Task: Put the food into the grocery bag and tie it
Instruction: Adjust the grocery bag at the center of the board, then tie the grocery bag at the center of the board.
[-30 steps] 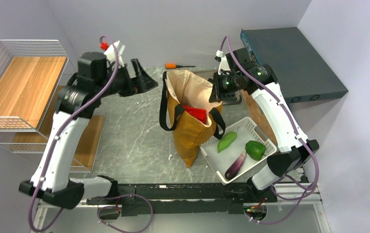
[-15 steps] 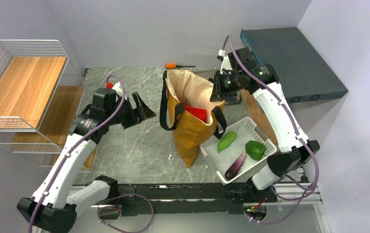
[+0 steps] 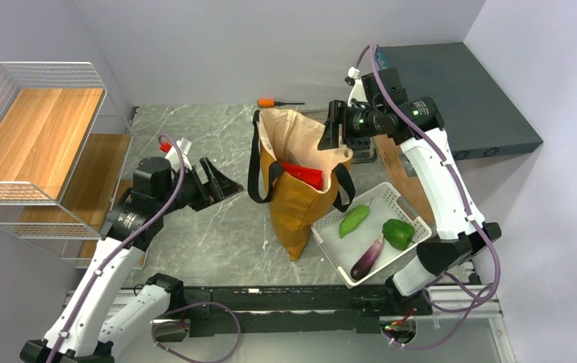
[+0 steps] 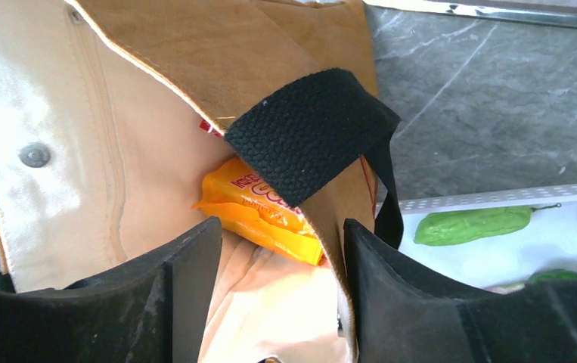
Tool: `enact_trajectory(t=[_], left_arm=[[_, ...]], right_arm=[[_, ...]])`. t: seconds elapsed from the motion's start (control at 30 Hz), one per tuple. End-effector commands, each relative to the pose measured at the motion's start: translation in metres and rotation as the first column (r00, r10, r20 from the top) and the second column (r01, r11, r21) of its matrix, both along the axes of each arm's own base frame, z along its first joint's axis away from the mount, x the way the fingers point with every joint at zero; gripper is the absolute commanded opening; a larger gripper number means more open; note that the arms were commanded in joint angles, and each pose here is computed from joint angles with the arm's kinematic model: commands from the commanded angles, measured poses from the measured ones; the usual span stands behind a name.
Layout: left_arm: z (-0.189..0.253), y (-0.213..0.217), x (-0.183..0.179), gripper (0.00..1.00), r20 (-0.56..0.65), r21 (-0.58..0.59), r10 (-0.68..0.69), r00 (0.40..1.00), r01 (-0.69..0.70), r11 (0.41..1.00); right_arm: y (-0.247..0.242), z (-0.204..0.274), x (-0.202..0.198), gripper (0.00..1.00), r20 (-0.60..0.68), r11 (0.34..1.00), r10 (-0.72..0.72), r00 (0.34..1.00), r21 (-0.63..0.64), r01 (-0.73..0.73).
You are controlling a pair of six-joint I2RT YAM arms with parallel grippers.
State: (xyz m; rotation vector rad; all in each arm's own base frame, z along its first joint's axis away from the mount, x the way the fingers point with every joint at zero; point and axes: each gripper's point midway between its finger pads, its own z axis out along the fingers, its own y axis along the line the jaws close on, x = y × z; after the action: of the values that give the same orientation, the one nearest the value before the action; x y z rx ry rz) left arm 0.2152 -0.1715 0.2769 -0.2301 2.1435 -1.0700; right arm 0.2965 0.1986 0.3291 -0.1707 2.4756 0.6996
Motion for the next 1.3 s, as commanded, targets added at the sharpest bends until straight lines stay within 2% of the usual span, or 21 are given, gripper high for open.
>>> enact_trajectory(t=[0.0, 0.23, 0.5, 0.63, 0.77, 0.87, 1.03, 1.13, 1.27], left_arm=[[-0.002, -0.004, -0.003, 0.87, 0.009, -0.035, -0.016, 1.000, 0.017, 0.999], [-0.022, -0.017, 0.002, 0.88, 0.052, -0.235, 0.004, 0.999, 0.008, 0.972], [-0.052, -0.032, 0.022, 0.88, 0.030, -0.405, 0.009, 1.000, 0.004, 0.915], [-0.045, -0.050, 0.036, 0.87, 0.068, -0.506, -0.063, 0.996, 0.089, 0.858], [-0.026, -0.071, 0.047, 0.81, 0.121, -0.581, -0.132, 0.984, 0.178, 0.794], [-0.016, -0.081, 0.054, 0.81, 0.145, -0.568, -0.141, 0.979, 0.199, 0.798], [-0.006, -0.104, 0.055, 0.81, 0.185, -0.425, -0.213, 0.959, 0.273, 0.863], [-0.001, -0.118, 0.057, 0.80, 0.200, -0.430, -0.237, 0.951, 0.302, 0.851], [-0.019, -0.126, 0.059, 0.75, 0.121, -0.429, -0.228, 0.966, 0.258, 0.866]], right_arm=[[0.002, 0.045, 0.001, 0.65, 0.102, 0.996, -0.039, 0.994, 0.085, 0.030], [-0.016, 0.055, 0.004, 0.71, 0.166, 0.997, -0.079, 0.983, 0.016, 0.077], [-0.016, 0.038, -0.009, 0.71, 0.119, 0.996, -0.088, 0.989, 0.042, 0.084], [-0.016, 0.033, -0.012, 0.71, 0.108, 0.997, -0.079, 0.991, 0.035, 0.075], [-0.017, 0.038, -0.010, 0.71, 0.118, 0.997, -0.072, 0.990, 0.020, 0.071], [-0.018, 0.043, -0.008, 0.71, 0.136, 0.998, -0.070, 0.988, 0.020, 0.068], [-0.012, 0.047, -0.008, 0.70, 0.139, 0.997, -0.068, 0.988, 0.056, 0.061], [-0.008, 0.049, -0.008, 0.70, 0.133, 0.996, -0.064, 0.989, 0.076, 0.054], [-0.008, 0.050, -0.006, 0.70, 0.137, 0.996, -0.055, 0.989, 0.073, 0.045]])
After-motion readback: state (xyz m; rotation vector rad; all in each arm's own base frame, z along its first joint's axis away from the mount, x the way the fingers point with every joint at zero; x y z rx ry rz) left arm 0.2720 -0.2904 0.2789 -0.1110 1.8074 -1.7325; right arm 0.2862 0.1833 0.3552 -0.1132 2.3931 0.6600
